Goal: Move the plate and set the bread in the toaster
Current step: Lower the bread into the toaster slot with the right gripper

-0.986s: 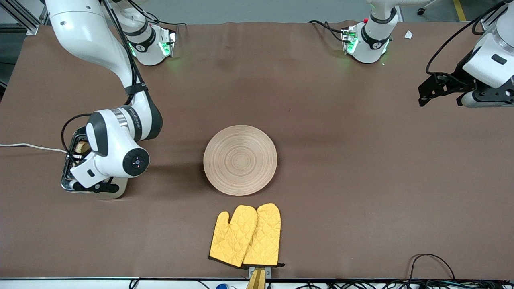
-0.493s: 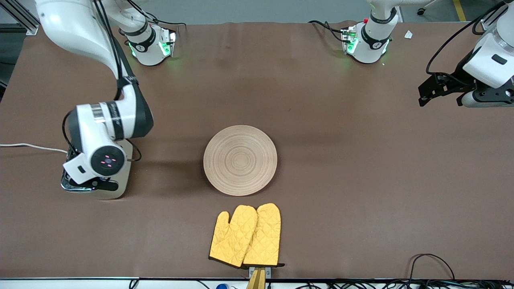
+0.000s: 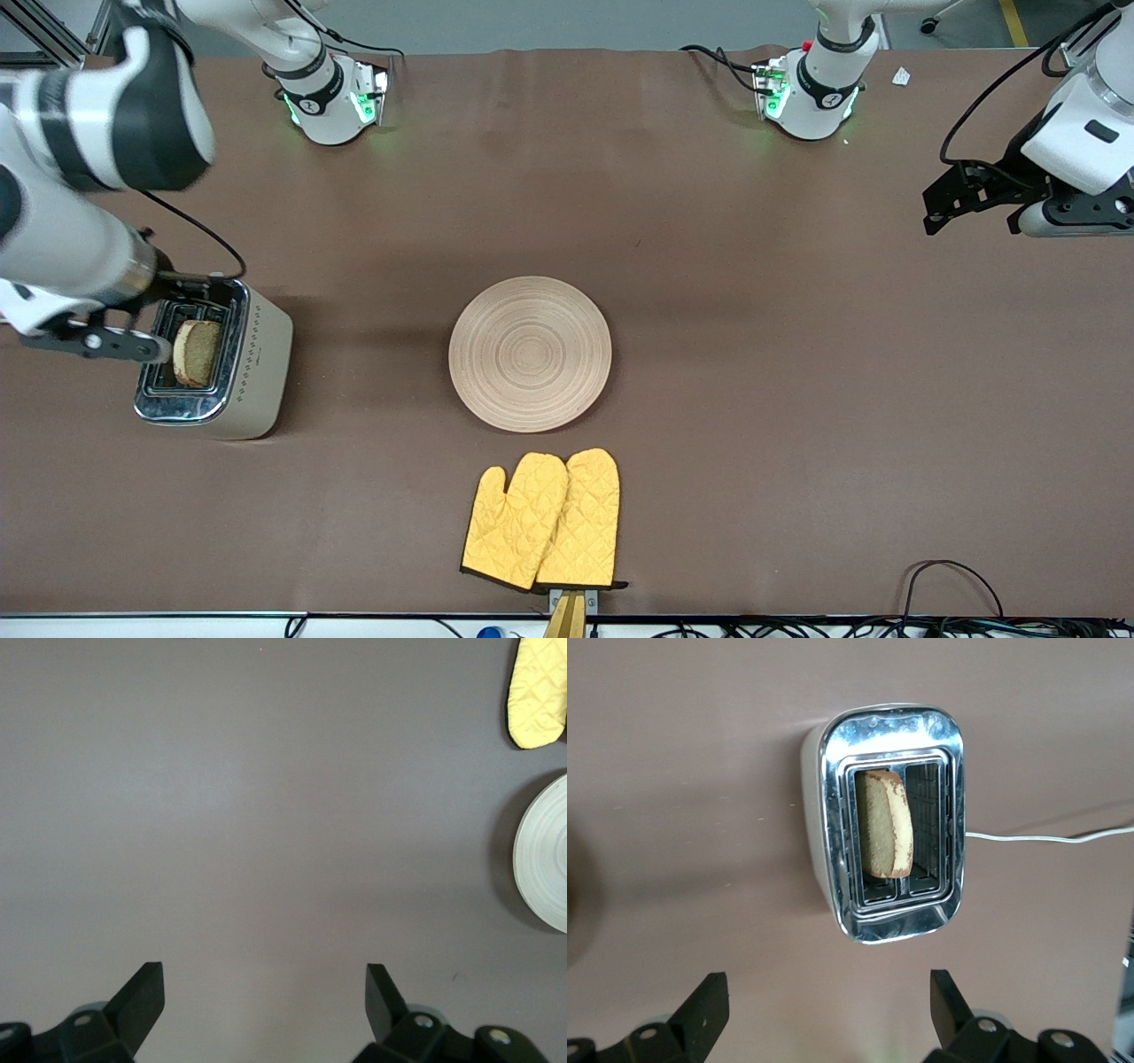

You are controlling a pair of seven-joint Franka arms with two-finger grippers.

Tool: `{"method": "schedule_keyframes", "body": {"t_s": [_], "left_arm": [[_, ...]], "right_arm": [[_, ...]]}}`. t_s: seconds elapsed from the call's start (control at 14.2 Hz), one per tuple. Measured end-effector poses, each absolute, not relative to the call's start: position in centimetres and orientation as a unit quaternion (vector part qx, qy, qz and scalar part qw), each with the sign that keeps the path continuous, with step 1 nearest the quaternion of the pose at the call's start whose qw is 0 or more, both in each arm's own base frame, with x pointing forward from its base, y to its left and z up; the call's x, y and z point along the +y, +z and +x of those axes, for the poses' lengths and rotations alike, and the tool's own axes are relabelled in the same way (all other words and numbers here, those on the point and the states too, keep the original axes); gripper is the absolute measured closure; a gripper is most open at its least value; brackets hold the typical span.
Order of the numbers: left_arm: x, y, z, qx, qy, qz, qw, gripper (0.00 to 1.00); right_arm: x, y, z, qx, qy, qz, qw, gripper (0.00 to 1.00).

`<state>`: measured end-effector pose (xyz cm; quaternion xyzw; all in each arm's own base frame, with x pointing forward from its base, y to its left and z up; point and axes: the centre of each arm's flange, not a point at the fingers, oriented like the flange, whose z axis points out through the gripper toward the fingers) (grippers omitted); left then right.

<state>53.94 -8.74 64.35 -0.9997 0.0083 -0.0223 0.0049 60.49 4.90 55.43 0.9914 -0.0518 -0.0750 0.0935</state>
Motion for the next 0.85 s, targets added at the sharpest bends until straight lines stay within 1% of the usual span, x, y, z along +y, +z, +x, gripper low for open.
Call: {"method": "schedule_keyframes", "body": {"t_s": [0.14,0.35,0.63,0.85], "left_arm": [[-8.7,64.4,53.9,0.008,-0.023,-1.0,0.005,0.0],[-8.7,64.7,53.8,0.008,-0.022,-1.0,0.005,0.0],[-8.5,64.8,53.8,0.006,-0.021,-1.0,0.005,0.0],[-8.5,64.8,53.8,0.006,-0.019,-1.0,0.005,0.0]], "right_arm": [[1.2,57.9,59.6,-0.043,-0.064,0.996,0.054,0.0],[-2.7,60.7,58.1,-0.034,-0.051,0.997,0.035,0.0],[-3.5,63.5,56.2,-0.037,-0.036,0.998,0.03,0.0],[-3.4,64.3,55.9,-0.026,-0.024,0.999,0.023,0.0]]}}
